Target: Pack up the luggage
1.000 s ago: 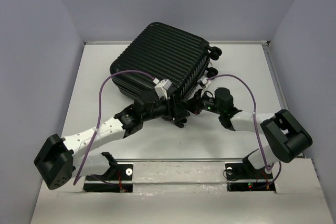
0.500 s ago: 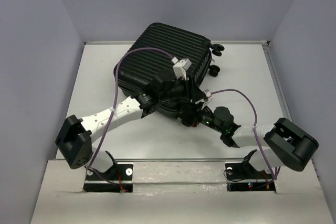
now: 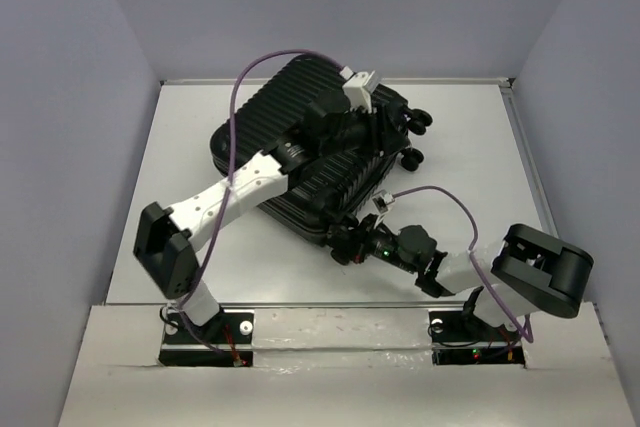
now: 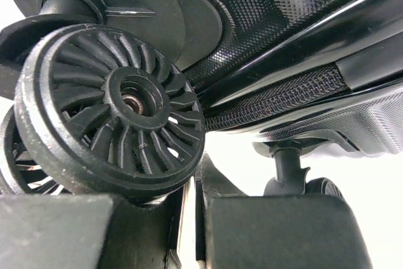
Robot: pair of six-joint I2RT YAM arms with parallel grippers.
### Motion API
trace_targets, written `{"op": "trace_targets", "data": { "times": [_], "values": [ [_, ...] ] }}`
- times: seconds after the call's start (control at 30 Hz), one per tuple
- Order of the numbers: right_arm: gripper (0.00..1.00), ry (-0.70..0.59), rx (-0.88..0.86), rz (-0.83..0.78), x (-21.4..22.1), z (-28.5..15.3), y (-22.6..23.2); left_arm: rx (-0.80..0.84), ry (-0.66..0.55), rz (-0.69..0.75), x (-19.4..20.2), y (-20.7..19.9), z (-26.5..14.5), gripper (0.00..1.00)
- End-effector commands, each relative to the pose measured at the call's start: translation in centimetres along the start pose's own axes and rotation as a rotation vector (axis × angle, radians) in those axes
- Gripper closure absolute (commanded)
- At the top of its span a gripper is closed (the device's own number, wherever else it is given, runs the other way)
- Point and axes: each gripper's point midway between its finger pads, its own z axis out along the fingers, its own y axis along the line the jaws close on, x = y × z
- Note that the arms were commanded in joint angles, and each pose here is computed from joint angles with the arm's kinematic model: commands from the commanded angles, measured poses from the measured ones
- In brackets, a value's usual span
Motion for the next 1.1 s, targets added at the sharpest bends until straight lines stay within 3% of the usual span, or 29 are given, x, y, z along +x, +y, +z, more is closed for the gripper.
{"op": "trace_targets", "data": {
  "times": [0.0,0.03,0.07,0.13,0.27,0.47,0.63,0.73,0.9,1.07],
  "values": [
    [0.93,-0.091,0.088,-0.055,-3.4,1.6,-0.3,-0.127,0.028,0.043,3.4,2.4,-8.4,0.46],
    [0.93,-0.086,0.098,-0.065,-3.7,1.6,-0.4,-0.143,0.002,0.037,3.4,2.2,-11.5,0.44],
    [0.93,-0.053,0.092,-0.084,-3.7,1.6,-0.3,-0.226,0.059,0.005,7.2,5.2,-12.8,0.41],
    [0.93,-0.05,0.099,-0.085,-5.0,1.5,-1.2,-0.256,0.033,-0.018,8.3,5.5,-16.7,0.38],
    [0.93,-0.015,0.054,-0.079,-6.5,1.3,-1.7,-0.287,0.036,-0.107,11.9,7.1,-19.9,0.31],
    [0.93,0.004,0.065,-0.121,-7.5,1.7,-1.9,-0.213,0.015,-0.161,12.8,6.9,-18.1,0.2],
    [0.93,0.001,0.092,-0.13,-7.5,1.5,-2.7,-0.145,-0.008,-0.138,11.2,6.0,-14.8,0.2],
    [0.93,0.008,0.101,-0.128,-7.2,1.4,-3.0,-0.138,0.021,-0.123,11.3,6.4,-12.3,0.25],
    [0.93,0.022,0.109,-0.113,-6.4,0.9,-3.5,-0.123,-0.024,-0.113,9.9,6.3,-10.2,0.49],
    [0.93,-0.012,0.083,-0.057,-5.8,-0.3,-3.2,-0.131,-0.063,-0.105,8.2,6.6,-7.9,0.59]
  ]
}}
